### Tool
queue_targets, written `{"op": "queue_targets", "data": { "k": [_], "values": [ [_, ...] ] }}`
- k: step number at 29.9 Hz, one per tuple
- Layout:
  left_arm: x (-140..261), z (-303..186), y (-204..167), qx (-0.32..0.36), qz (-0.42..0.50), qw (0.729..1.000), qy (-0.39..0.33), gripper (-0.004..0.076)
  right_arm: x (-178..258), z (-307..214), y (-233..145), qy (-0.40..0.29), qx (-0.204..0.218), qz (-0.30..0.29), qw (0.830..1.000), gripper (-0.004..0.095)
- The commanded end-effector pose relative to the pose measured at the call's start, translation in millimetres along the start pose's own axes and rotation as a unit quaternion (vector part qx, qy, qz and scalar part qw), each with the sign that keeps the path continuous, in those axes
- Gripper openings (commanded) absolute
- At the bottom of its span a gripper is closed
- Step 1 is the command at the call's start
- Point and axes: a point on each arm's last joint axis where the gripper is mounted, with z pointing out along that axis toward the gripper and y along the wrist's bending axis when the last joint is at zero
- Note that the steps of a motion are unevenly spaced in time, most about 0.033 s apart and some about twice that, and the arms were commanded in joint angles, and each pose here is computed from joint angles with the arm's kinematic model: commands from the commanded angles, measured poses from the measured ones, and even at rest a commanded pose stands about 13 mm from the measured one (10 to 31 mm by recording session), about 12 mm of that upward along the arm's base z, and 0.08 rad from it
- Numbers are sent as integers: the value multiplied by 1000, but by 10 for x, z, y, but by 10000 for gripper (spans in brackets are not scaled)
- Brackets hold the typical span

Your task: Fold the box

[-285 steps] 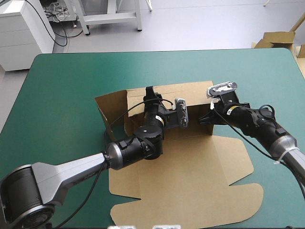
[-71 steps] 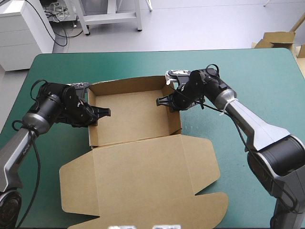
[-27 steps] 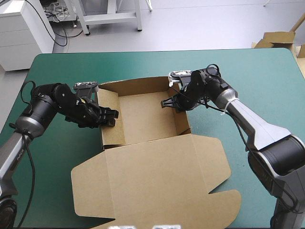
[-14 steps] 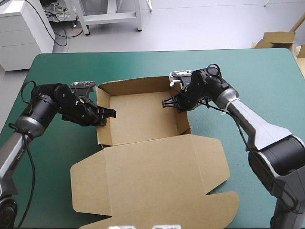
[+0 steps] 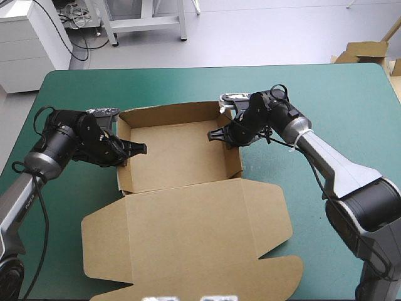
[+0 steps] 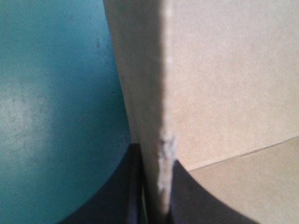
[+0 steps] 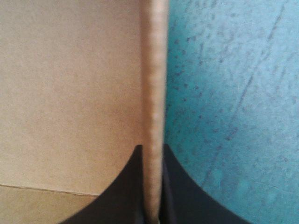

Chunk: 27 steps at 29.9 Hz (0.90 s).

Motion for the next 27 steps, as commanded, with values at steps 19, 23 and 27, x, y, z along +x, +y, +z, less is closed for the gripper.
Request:
{"op": "queue_targets", "data": {
  "k": [19, 23, 27],
  "values": [
    [-504, 117, -679, 17, 61, 998, 32, -8, 84, -581, -170, -2, 95, -5, 995, -20],
    [-502, 362, -851, 20, 78, 995, 62, -8, 78, -554, -239, 3, 96, 6, 995, -21],
    [-470, 544, -985, 28, 114, 990, 76, -8, 63, -474, -300, 13, 100, 5, 995, -20]
  ]
}}
